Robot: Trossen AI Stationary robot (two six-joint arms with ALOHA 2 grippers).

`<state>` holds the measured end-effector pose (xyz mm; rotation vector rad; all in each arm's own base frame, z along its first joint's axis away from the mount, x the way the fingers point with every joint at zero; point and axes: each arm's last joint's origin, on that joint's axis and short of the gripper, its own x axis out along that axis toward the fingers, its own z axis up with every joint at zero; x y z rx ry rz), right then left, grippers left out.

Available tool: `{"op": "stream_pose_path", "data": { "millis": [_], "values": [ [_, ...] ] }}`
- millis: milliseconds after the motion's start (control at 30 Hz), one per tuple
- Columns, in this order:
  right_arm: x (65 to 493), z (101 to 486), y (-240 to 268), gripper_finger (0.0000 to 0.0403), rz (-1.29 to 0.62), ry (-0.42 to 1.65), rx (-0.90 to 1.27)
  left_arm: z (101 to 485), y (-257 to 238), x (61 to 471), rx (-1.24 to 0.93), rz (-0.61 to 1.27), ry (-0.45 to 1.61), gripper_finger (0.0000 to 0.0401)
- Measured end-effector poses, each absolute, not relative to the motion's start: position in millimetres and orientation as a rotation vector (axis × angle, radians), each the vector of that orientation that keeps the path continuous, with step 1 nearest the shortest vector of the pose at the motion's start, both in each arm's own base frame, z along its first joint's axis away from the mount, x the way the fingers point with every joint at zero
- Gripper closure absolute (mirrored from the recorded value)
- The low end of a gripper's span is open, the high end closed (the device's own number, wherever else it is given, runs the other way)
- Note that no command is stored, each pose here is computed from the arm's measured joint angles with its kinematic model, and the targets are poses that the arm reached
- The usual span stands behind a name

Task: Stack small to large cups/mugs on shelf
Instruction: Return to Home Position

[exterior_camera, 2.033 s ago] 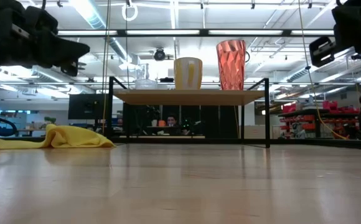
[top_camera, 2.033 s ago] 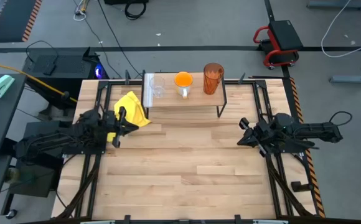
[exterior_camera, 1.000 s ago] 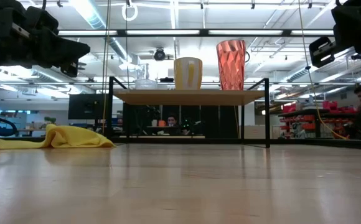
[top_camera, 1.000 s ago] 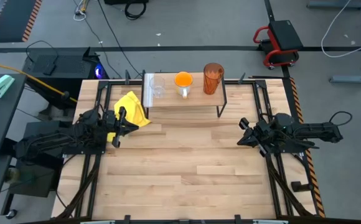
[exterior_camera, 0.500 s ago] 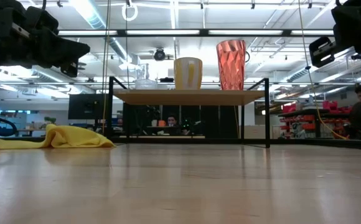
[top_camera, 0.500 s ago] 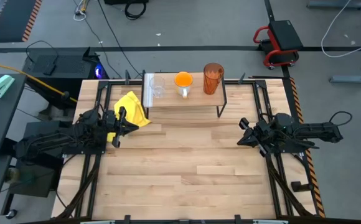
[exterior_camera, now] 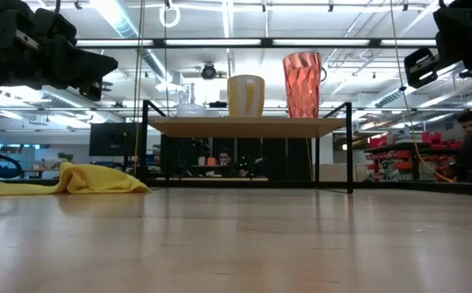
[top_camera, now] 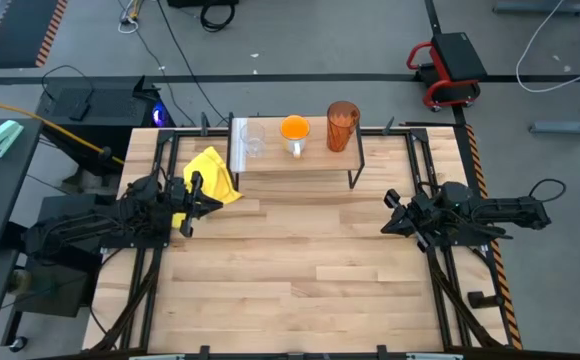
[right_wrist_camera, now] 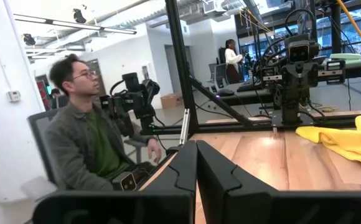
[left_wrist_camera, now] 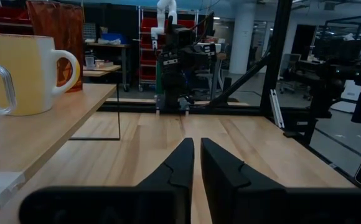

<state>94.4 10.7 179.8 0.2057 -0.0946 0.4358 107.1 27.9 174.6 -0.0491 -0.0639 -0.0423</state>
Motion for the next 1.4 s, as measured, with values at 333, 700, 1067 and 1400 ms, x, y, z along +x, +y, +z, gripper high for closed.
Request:
{"op": "stream_pose_path", "data": {
  "millis": [333, 700, 1067, 1400],
  "values": [
    [94.4, 179.8, 10.7, 0.0388, 0.436, -0.095, 0.206, 174.6, 27.9, 107.1, -0.049, -0.042, -0.064, 0.0370],
    [94.4, 179.8, 10.7, 0.0388, 0.436, -0.095, 0.206, 174.6, 28.0, 107.1, -0.049, -0.042, -0.064, 0.0364],
    [94.4, 179.8, 10.7, 0.0388, 0.436, -0.095, 0.206, 174.6, 27.9, 107.1, -0.050, -0.043, -0.064, 0.0370],
    [94.4, 179.8, 10.7, 0.0388, 0.435, -0.095, 0.206, 174.6, 27.9, 107.1, -0.050, -0.042, -0.064, 0.0362]
  ]
}}
